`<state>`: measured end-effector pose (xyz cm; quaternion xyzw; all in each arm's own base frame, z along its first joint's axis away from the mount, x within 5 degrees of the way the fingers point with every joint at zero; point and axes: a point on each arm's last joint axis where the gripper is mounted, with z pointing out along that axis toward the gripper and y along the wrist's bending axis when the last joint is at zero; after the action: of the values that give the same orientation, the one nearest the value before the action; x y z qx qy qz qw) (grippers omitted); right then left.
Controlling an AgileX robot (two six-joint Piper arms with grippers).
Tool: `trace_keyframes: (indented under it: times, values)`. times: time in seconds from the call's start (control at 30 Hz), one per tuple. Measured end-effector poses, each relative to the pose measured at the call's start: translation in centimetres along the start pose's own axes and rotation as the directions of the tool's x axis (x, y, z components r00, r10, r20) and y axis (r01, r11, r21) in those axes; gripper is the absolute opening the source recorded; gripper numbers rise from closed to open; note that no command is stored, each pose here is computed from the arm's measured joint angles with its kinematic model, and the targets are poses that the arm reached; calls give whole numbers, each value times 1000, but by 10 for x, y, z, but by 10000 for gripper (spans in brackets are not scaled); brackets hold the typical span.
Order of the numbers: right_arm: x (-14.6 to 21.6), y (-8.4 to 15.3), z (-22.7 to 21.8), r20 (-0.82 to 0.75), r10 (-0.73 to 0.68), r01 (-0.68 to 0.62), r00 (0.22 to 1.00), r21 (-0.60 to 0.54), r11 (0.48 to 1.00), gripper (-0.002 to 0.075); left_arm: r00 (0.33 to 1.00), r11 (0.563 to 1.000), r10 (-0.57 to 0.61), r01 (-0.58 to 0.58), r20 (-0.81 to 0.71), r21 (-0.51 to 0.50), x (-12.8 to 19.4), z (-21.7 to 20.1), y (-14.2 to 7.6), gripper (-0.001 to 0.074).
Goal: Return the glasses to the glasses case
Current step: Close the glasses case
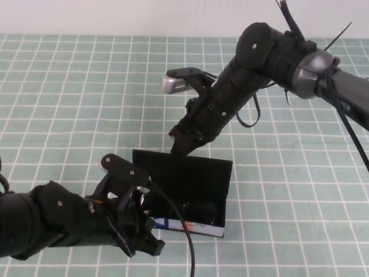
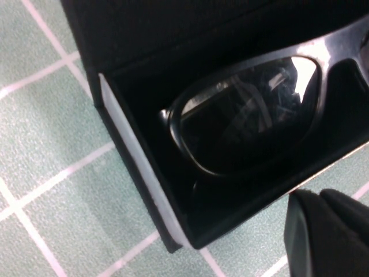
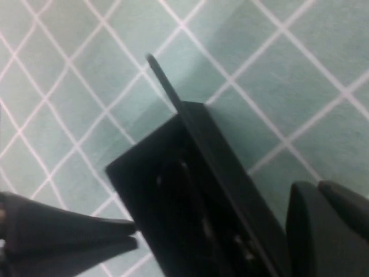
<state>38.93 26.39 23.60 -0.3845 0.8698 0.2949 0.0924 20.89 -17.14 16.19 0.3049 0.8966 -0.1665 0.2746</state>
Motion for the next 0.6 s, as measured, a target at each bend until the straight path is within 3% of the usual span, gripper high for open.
trace_keyframes:
  times: [0.4, 0.6]
  values:
    - [11, 33, 19, -72, -27, 24, 997, -43, 999, -11, 1000, 1000, 1, -1, 0, 0, 0, 0, 0, -2]
    - [30, 28, 26, -144, -12, 9, 990, -26, 1000, -11, 1000, 1000, 1, -1, 0, 0, 0, 0, 0, -2]
